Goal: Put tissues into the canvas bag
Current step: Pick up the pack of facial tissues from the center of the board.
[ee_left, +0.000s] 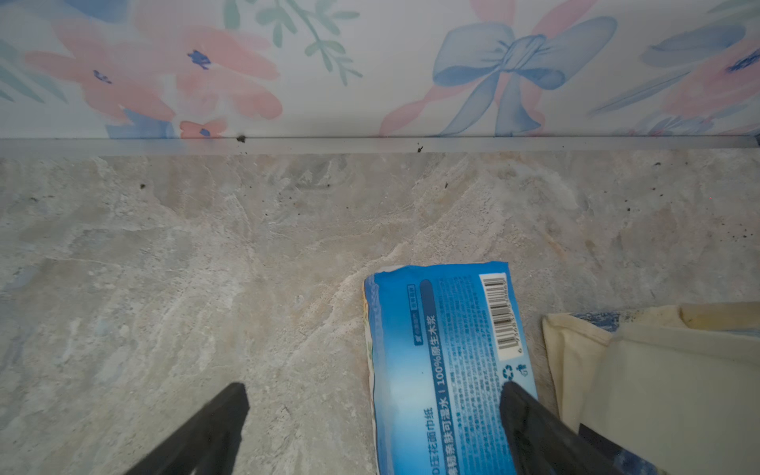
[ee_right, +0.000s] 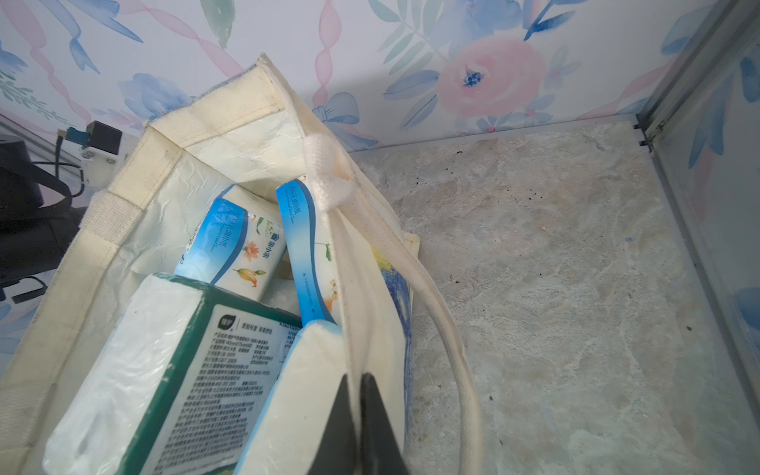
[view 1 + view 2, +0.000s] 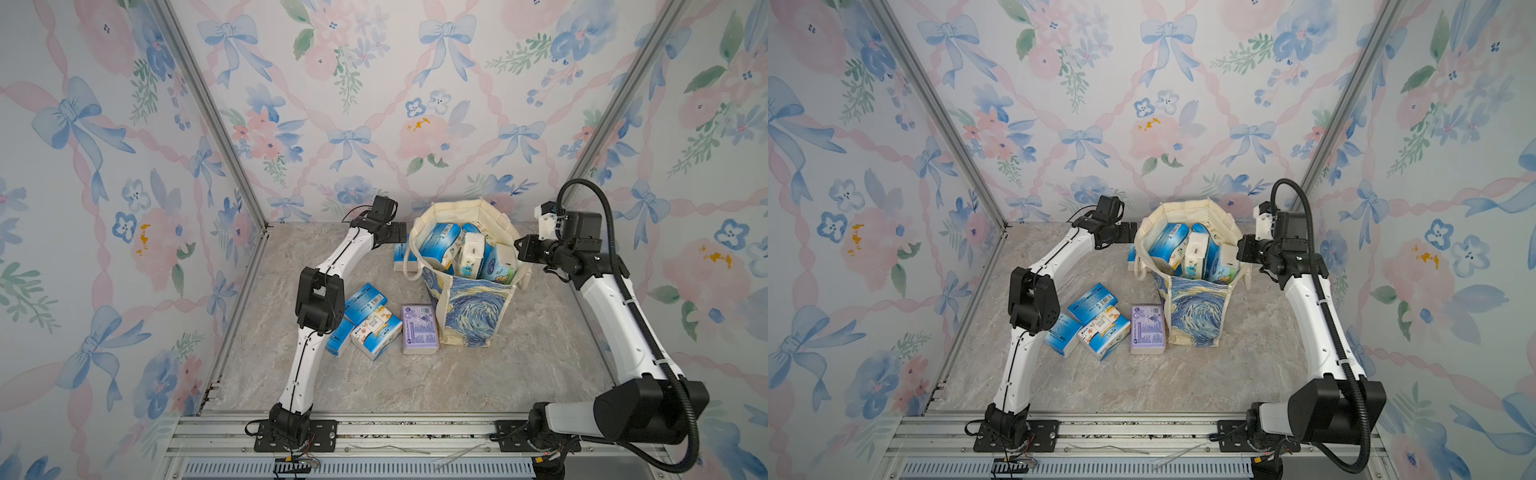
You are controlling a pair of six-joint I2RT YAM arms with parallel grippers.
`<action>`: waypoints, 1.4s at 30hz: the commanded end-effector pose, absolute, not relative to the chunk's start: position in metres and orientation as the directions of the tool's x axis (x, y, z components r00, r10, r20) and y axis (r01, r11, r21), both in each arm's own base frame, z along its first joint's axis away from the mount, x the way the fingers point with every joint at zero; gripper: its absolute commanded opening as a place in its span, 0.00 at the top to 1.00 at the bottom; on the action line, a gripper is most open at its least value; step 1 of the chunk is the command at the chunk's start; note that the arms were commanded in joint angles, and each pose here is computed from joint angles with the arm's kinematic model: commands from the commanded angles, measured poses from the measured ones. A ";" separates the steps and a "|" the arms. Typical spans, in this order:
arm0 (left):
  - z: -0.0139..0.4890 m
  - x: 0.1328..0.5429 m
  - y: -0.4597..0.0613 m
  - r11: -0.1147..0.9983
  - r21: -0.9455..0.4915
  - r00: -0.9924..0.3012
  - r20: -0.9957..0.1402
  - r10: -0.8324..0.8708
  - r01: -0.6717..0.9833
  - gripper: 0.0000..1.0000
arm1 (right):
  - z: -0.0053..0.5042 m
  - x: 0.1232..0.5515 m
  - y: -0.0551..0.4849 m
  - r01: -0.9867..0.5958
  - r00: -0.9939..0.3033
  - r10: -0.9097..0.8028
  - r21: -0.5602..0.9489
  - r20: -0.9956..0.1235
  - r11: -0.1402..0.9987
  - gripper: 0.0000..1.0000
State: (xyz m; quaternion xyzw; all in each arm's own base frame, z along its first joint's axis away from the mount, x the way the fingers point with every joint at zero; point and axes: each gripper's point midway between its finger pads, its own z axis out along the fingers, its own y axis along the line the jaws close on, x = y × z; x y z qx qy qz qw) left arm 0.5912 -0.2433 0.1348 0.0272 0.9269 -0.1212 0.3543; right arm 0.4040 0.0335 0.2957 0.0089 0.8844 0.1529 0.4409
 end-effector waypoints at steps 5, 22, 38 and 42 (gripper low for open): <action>0.132 0.594 -0.273 0.940 -0.282 -0.753 -0.657 -0.042 0.194 0.02 | 0.304 0.402 0.033 -0.136 -0.581 0.155 0.283 -0.799 0.950 0.94; 0.088 0.591 -0.298 0.936 -0.274 -0.784 -0.621 0.004 0.222 0.02 | 0.303 0.404 0.033 -0.136 -0.579 0.163 0.292 -0.799 0.947 0.94; 0.059 0.576 -0.284 0.953 -0.201 -0.814 -0.577 0.071 0.226 0.08 | 0.305 0.403 0.031 -0.134 -0.574 0.164 0.290 -0.802 0.948 0.93; 0.057 0.561 -0.267 0.965 -0.151 -0.826 -0.555 0.098 0.216 0.10 | 0.305 0.402 0.032 -0.135 -0.574 0.168 0.295 -0.802 0.946 0.93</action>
